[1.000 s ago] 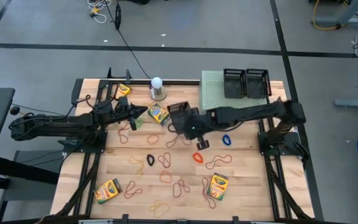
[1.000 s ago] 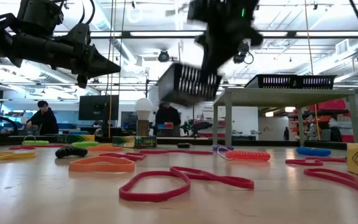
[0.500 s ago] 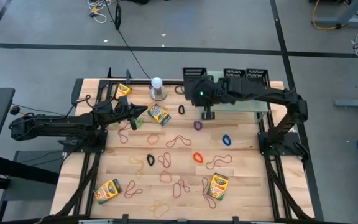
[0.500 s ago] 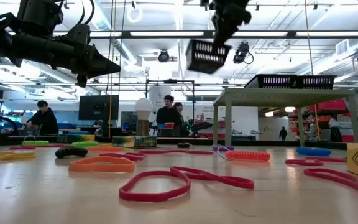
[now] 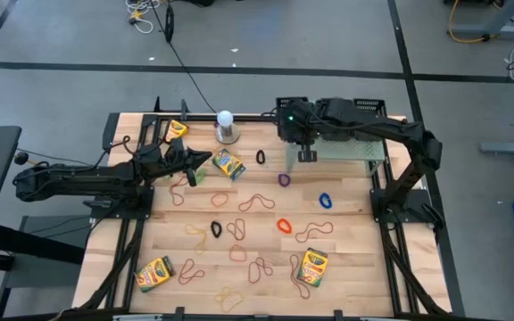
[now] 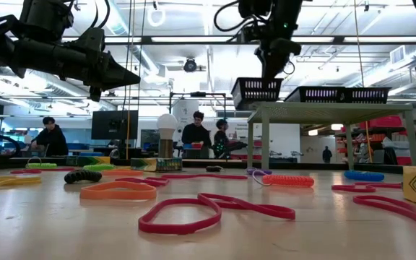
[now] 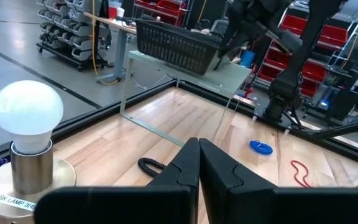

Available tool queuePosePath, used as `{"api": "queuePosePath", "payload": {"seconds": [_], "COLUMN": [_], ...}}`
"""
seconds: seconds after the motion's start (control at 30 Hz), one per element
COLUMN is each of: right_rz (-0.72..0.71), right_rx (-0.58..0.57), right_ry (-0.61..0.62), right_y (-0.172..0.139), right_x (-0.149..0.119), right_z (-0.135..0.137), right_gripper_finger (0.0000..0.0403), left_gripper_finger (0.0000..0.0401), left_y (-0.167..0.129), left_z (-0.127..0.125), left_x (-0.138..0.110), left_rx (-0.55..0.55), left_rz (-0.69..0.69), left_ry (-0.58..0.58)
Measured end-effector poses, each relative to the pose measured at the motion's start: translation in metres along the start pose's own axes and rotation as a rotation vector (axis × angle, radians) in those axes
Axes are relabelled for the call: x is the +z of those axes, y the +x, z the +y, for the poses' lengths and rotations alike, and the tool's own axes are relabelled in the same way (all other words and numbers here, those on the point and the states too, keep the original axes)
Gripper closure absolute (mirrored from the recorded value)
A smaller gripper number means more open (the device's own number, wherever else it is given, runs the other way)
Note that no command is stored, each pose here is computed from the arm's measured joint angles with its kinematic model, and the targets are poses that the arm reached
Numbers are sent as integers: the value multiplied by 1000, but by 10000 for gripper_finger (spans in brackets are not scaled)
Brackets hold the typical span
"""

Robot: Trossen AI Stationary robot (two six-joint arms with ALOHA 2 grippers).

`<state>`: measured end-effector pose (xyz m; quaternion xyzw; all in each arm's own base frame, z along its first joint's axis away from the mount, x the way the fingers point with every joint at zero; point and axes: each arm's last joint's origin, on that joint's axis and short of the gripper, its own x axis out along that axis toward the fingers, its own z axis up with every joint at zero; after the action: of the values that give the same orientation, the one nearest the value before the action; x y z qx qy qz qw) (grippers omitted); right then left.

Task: Pick & Place Office Desk Supplies
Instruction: Put the basket on the shelf

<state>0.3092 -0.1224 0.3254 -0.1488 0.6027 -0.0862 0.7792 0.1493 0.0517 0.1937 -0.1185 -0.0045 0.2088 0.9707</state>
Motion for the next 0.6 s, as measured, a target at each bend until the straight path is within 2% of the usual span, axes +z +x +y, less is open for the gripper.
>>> {"api": "queuePosePath", "payload": {"seconds": [0.33,0.6], "right_rz": [60,94], "right_rx": [45,35], "right_ry": [20,41], "right_y": [1,1], "right_x": [-10,-12], "right_z": [-4,-3], "right_gripper_finger": [390,386], "left_gripper_finger": [394,394], "left_y": [0,0], "left_z": [0,0], "left_x": [0,0], "left_rx": [0,0], "left_rz": [0,0], "left_ry": [-1,-4]}}
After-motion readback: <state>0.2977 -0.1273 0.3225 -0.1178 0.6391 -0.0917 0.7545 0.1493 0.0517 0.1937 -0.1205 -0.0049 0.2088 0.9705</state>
